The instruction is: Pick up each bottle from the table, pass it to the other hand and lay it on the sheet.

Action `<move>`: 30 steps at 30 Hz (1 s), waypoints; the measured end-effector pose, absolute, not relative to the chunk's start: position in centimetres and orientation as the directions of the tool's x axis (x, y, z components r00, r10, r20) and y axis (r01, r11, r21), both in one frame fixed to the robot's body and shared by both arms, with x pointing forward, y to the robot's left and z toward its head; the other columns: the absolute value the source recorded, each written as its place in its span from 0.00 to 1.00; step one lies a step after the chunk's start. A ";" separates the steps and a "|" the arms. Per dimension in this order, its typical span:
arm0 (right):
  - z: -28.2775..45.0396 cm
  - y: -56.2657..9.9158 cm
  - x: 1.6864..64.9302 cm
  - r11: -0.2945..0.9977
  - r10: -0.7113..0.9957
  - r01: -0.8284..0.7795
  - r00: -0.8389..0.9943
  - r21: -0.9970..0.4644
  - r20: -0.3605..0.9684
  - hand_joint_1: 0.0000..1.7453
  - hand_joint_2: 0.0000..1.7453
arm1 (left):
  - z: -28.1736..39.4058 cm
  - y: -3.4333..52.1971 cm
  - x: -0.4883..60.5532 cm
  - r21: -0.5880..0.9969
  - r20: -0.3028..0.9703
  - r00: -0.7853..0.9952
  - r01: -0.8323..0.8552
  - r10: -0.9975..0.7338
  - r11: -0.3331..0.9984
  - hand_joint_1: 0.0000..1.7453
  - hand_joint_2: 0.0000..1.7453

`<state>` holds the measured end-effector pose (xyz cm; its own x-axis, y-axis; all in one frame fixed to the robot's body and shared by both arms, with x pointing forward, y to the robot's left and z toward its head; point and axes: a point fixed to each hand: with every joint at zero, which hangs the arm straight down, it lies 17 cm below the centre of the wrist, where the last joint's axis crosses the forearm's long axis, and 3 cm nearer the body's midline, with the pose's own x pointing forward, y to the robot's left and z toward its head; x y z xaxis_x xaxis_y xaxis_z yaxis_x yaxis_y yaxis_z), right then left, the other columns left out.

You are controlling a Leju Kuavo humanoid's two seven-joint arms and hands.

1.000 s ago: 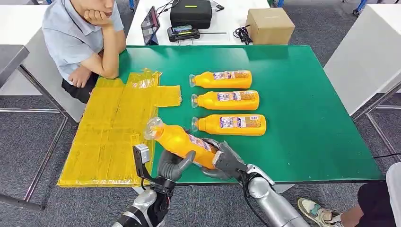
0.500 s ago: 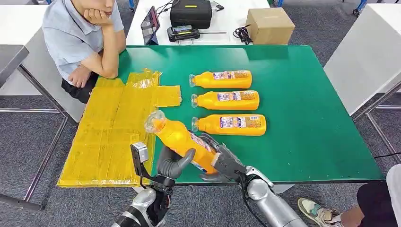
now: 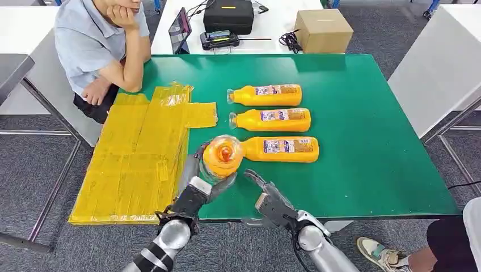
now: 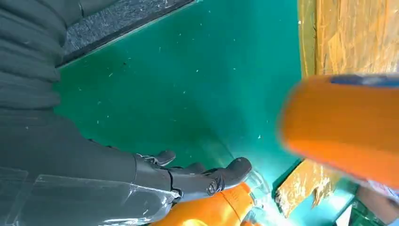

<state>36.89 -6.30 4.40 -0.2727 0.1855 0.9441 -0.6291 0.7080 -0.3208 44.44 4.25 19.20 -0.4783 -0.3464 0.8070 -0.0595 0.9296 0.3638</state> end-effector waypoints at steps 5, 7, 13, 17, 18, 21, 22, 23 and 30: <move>4.6 -5.8 36.9 0.706 0.172 -0.635 -0.275 -0.313 0.946 0.00 1.00 | 17.6 5.3 47.1 0.710 0.558 -0.445 -0.181 -0.701 0.680 1.00 1.00; 4.7 -5.7 36.9 0.704 0.170 -0.638 -0.274 -0.311 0.946 0.00 1.00 | 16.9 6.2 48.1 0.762 0.502 -0.416 -0.202 -0.758 0.616 1.00 1.00; 4.9 -5.3 36.9 0.704 0.163 -0.640 -0.276 -0.308 0.947 0.00 1.00 | 15.4 8.3 50.1 0.843 0.399 -0.346 -0.225 -0.849 0.488 1.00 1.00; 5.0 -5.2 36.9 0.704 0.161 -0.641 -0.277 -0.307 0.947 0.00 1.00 | 14.5 9.4 51.1 0.903 0.283 -0.279 -0.246 -0.918 0.353 1.00 1.00; 5.1 -5.1 36.9 0.703 0.158 -0.643 -0.275 -0.304 0.948 0.00 1.00 | 14.0 10.1 51.5 0.923 0.236 -0.246 -0.245 -0.940 0.296 1.00 1.00; 5.1 -5.0 36.9 0.701 0.156 -0.646 -0.273 -0.301 0.949 0.00 1.00 | 11.7 12.5 52.9 0.971 0.097 -0.154 -0.202 -0.983 0.128 1.00 1.00; 5.1 -4.8 36.8 0.699 0.154 -0.650 -0.271 -0.298 0.950 0.00 1.00 | 10.9 13.3 53.3 0.980 0.068 -0.135 -0.175 -0.988 0.091 1.00 1.00; 5.1 -4.8 36.8 0.698 0.153 -0.652 -0.270 -0.298 0.951 0.00 1.00 | 9.9 14.0 53.6 0.988 0.049 -0.121 -0.140 -0.991 0.066 1.00 1.00; 5.3 -4.3 36.8 0.690 0.148 -0.661 -0.269 -0.294 0.952 0.00 1.00 | 6.0 17.6 54.4 0.999 -0.051 -0.048 0.005 -0.998 -0.051 1.00 1.00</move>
<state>36.85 -4.28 5.33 -0.2691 0.1477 0.9517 -0.6610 0.6904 -0.2940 54.45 17.59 6.02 -0.0477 -0.9976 -0.0505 0.0046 -0.0508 0.9987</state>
